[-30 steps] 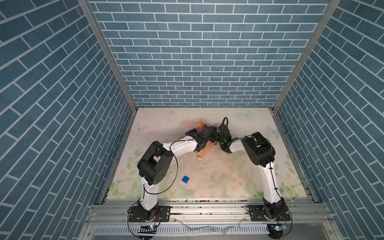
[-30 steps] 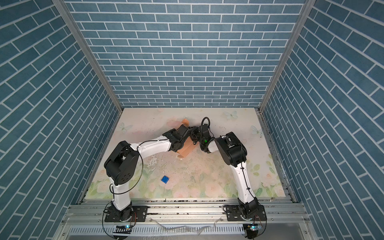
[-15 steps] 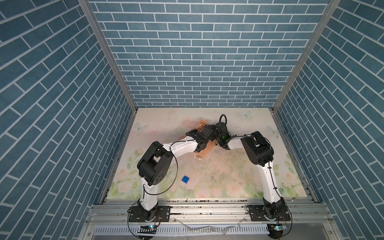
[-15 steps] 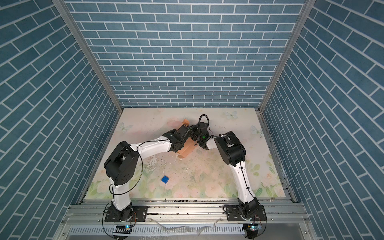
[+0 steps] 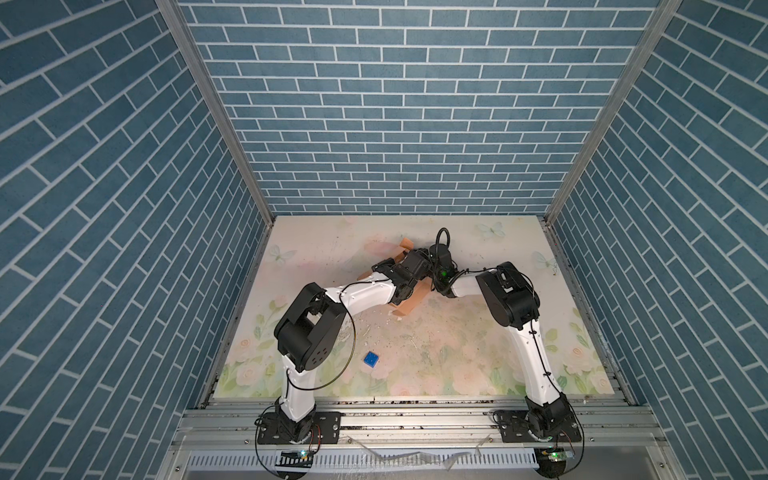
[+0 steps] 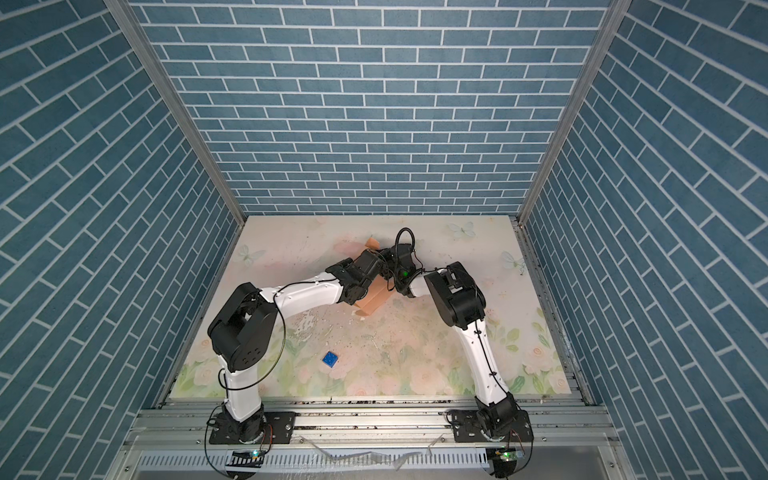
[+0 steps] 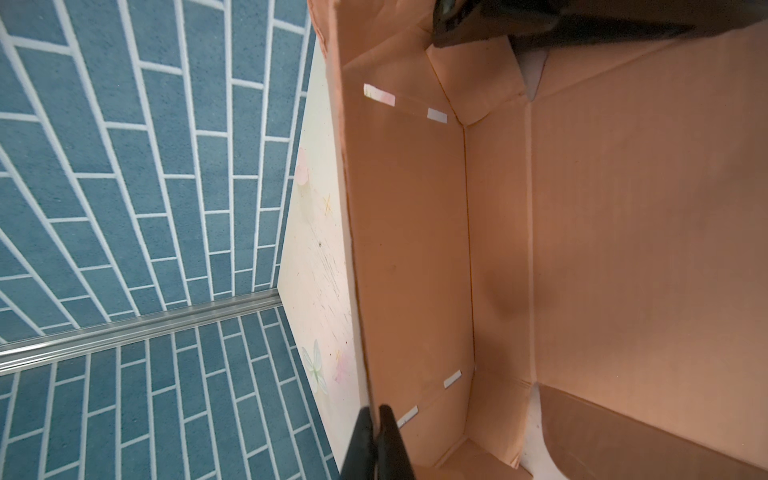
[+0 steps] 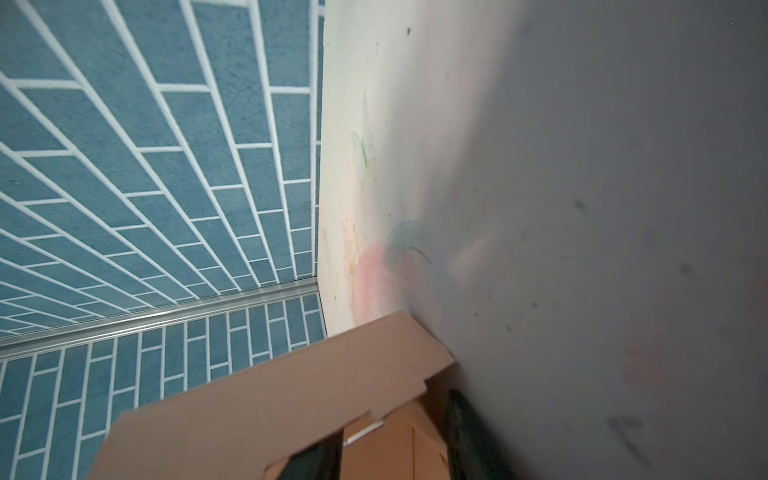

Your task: Fold the paper box

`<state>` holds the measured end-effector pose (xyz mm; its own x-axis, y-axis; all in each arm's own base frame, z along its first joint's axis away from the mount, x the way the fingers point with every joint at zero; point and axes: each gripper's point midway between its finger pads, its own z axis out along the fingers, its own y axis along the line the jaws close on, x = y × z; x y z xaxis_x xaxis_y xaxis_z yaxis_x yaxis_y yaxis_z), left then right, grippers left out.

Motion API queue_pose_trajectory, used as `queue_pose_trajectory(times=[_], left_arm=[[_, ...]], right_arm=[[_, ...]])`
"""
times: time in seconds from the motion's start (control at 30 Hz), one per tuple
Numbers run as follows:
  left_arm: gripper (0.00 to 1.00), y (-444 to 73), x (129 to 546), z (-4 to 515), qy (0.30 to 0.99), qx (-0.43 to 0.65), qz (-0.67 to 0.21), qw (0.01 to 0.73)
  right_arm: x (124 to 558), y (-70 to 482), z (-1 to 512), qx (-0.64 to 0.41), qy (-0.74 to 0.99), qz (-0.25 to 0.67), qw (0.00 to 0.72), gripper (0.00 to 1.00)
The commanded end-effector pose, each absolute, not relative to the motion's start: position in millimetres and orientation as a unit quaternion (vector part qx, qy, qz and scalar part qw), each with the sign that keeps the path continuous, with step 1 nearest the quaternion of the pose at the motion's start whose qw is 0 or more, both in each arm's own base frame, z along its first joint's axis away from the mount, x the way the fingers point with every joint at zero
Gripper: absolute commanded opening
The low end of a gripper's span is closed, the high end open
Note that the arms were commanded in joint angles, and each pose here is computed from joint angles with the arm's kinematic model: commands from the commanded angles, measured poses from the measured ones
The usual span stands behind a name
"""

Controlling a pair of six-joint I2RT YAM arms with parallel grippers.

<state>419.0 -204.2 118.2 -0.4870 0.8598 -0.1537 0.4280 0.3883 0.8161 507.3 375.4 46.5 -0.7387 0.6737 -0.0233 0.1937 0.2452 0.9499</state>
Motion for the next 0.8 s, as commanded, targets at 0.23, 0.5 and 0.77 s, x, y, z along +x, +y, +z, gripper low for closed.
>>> queue_pose_trajectory(times=[0.23, 0.5, 0.77], left_arm=[[0.06, -205.9, 410.8, 110.2, 0.782, 0.432, 0.353, 0.279], [0.06, -205.6, 411.6, 111.9, 0.781, 0.431, 0.354, 0.280], [0.06, -203.5, 413.1, 113.7, 0.782, 0.428, 0.354, 0.281]], right_arm=[[494.8, 400.9, 76.6, 0.208, 0.743, 0.582, 0.255, 0.40], [477.8, 409.1, 74.2, 0.197, 0.757, 0.570, 0.251, 0.40], [470.4, 403.6, 70.0, 0.201, 0.762, 0.559, 0.259, 0.40]])
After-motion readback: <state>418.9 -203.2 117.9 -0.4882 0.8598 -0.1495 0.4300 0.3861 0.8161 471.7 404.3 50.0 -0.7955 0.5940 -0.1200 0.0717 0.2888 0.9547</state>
